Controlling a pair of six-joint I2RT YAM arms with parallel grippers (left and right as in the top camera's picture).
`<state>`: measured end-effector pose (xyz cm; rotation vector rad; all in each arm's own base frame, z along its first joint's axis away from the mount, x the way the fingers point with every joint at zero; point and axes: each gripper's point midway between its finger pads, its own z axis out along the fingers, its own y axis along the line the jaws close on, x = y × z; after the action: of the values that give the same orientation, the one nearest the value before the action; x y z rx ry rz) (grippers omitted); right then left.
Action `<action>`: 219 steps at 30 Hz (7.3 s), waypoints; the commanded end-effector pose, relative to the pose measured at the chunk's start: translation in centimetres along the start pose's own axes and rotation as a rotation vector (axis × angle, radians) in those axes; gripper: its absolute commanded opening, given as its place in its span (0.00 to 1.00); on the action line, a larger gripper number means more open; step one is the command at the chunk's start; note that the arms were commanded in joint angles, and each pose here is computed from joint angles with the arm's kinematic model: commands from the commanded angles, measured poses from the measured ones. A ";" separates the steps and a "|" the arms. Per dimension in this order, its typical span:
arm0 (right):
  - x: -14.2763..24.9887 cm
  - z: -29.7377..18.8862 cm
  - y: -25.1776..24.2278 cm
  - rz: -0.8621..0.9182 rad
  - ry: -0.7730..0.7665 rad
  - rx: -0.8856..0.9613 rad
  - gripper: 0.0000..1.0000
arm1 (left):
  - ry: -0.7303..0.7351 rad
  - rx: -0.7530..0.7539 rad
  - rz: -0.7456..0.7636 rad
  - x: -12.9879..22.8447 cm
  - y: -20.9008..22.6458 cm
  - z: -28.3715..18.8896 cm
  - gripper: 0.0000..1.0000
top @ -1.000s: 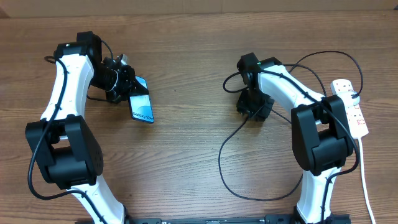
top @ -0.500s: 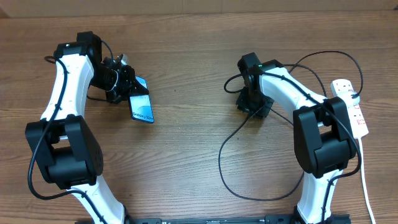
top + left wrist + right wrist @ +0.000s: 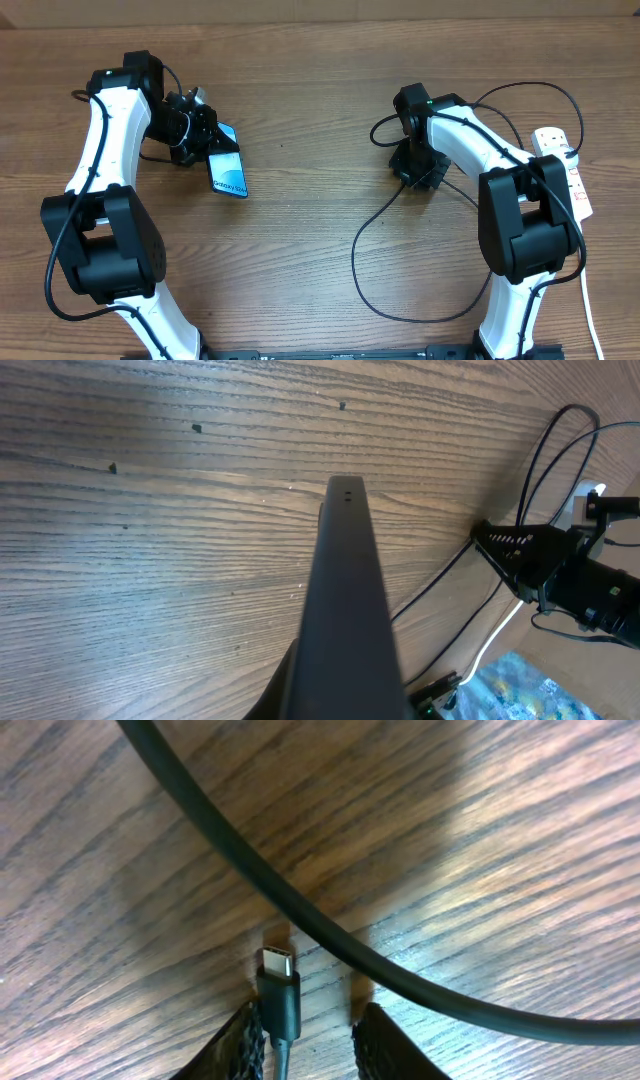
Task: Plug charger to phone and switch on socket
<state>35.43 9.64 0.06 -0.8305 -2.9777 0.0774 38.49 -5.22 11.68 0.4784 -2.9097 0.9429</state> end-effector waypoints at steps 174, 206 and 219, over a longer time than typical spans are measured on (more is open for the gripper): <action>3.6 -0.3 -0.8 -0.398 -0.101 -0.034 0.23 | -0.149 0.406 0.169 -4.4 -6.9 -2.1 0.04; 4.3 0.9 -0.2 -0.211 -0.046 -0.068 0.04 | -0.134 0.396 0.150 -4.1 -6.7 -2.0 0.04; 3.9 0.8 0.3 -0.211 -0.062 -0.084 0.17 | -0.134 0.396 0.150 -4.1 -6.7 -2.0 0.04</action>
<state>32.62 11.97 0.01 -0.5148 -3.1482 -0.0376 44.27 -7.57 16.43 0.3601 -2.9320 1.5564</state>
